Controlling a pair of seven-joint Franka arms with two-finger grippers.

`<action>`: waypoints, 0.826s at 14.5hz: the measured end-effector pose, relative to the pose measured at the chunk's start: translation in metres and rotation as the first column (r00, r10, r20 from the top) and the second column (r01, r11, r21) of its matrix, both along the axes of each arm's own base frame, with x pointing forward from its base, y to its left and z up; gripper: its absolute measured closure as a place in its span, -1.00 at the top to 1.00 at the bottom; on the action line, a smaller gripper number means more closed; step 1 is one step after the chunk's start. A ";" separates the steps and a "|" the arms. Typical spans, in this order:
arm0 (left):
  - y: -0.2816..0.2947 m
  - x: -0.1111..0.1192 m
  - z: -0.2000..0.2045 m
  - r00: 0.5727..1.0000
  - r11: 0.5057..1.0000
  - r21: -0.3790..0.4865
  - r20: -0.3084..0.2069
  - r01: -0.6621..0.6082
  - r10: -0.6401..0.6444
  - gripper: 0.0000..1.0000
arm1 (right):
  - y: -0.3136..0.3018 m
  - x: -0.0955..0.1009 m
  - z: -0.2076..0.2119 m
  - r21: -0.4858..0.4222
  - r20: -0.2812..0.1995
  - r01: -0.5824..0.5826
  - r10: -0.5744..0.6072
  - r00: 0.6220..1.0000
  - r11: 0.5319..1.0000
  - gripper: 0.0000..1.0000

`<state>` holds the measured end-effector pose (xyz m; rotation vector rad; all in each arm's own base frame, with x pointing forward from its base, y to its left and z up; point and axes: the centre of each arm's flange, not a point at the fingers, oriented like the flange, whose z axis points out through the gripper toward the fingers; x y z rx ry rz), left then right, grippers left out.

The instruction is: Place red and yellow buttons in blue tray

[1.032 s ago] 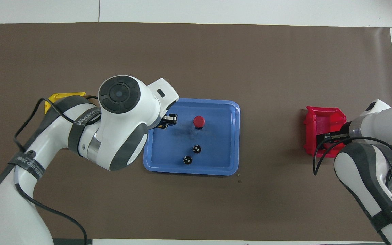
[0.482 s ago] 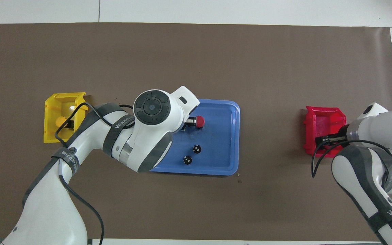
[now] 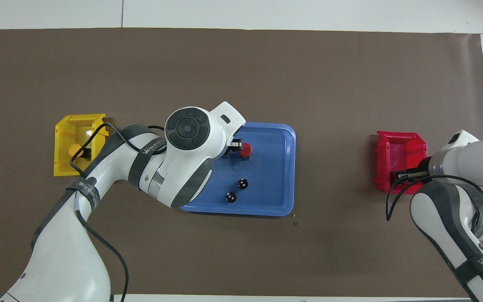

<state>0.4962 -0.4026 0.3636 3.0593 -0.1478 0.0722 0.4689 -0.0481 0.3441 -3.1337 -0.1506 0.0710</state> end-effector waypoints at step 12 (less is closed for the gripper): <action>0.051 0.009 0.098 0.995 0.997 0.071 -0.099 -0.016 0.023 0.90 | 0.110 0.095 0.134 -0.016 0.001 0.098 -0.097 0.995 0.995 -0.18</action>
